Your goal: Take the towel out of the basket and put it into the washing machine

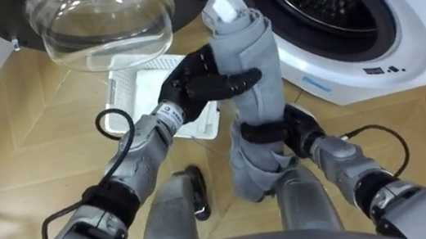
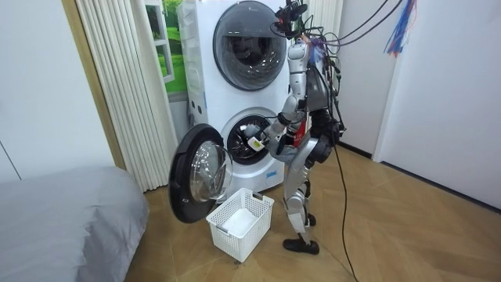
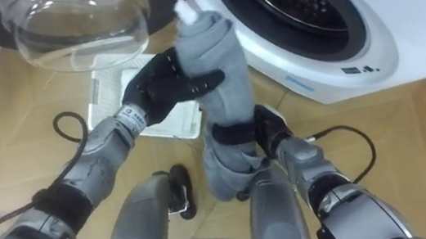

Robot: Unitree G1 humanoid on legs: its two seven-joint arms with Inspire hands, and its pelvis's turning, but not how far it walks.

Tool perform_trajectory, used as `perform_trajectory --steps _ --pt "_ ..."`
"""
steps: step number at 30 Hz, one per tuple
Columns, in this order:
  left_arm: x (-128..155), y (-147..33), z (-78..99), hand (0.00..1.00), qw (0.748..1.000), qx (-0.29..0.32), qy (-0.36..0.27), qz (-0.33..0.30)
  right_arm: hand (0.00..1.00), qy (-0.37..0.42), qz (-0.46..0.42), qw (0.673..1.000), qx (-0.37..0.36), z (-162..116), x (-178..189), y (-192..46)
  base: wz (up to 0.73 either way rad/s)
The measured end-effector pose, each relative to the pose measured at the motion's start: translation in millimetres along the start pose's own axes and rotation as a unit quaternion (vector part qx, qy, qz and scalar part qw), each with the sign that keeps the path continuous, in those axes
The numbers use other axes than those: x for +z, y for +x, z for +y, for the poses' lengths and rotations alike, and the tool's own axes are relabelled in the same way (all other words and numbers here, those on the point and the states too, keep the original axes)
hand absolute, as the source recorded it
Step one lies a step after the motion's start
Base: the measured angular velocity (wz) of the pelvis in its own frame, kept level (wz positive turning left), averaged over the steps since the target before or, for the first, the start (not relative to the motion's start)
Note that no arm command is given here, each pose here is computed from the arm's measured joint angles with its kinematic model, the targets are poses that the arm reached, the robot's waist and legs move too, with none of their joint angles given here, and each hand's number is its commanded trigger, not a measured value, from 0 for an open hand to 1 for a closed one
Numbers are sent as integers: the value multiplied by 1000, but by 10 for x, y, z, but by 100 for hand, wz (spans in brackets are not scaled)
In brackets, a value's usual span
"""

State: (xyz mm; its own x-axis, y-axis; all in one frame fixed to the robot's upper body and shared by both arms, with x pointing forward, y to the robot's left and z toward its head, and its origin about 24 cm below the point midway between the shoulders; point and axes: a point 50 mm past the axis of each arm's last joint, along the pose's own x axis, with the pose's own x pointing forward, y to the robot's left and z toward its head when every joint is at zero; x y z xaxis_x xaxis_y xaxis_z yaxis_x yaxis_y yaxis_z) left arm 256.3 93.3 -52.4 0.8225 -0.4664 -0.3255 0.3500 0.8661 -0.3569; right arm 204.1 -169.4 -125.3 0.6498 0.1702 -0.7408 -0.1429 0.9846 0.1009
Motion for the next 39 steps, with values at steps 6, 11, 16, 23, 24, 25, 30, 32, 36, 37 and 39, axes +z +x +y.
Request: perform_trajectory --steps 6,11,16,23,24,25,30,32,36,37,39 --pt "-362 -279 339 0 990 124 9 60 100 61 23 997 -36 -158 -63 -34 11" --pt "-532 -419 443 0 981 166 14 95 100 115 31 991 -59 -260 -71 -51 21" --pt "-591 -450 464 0 977 180 15 113 100 148 40 986 -73 -370 -72 -77 18" --pt "-640 -484 483 0 974 186 6 132 100 215 54 972 -81 -462 -58 -96 13" --pt "-628 -479 471 0 974 184 5 130 100 233 54 967 -84 -512 -67 -118 14" --pt "-615 -472 463 0 975 182 5 127 100 242 53 965 -88 -538 -72 -129 13" --pt "-544 -433 453 0 975 187 8 119 100 300 30 948 -102 -686 58 -157 6" --pt "-540 -436 467 0 974 194 11 119 100 332 10 937 -106 -730 138 -158 -3" --pt "-549 -460 489 0 972 199 12 121 100 416 -42 901 -116 -852 288 -184 0" --pt "-546 -461 492 0 972 199 13 121 100 426 -49 896 -116 -868 309 -187 4" --pt "-488 -466 490 0 974 197 16 108 100 453 -74 881 -116 -919 409 -196 7"
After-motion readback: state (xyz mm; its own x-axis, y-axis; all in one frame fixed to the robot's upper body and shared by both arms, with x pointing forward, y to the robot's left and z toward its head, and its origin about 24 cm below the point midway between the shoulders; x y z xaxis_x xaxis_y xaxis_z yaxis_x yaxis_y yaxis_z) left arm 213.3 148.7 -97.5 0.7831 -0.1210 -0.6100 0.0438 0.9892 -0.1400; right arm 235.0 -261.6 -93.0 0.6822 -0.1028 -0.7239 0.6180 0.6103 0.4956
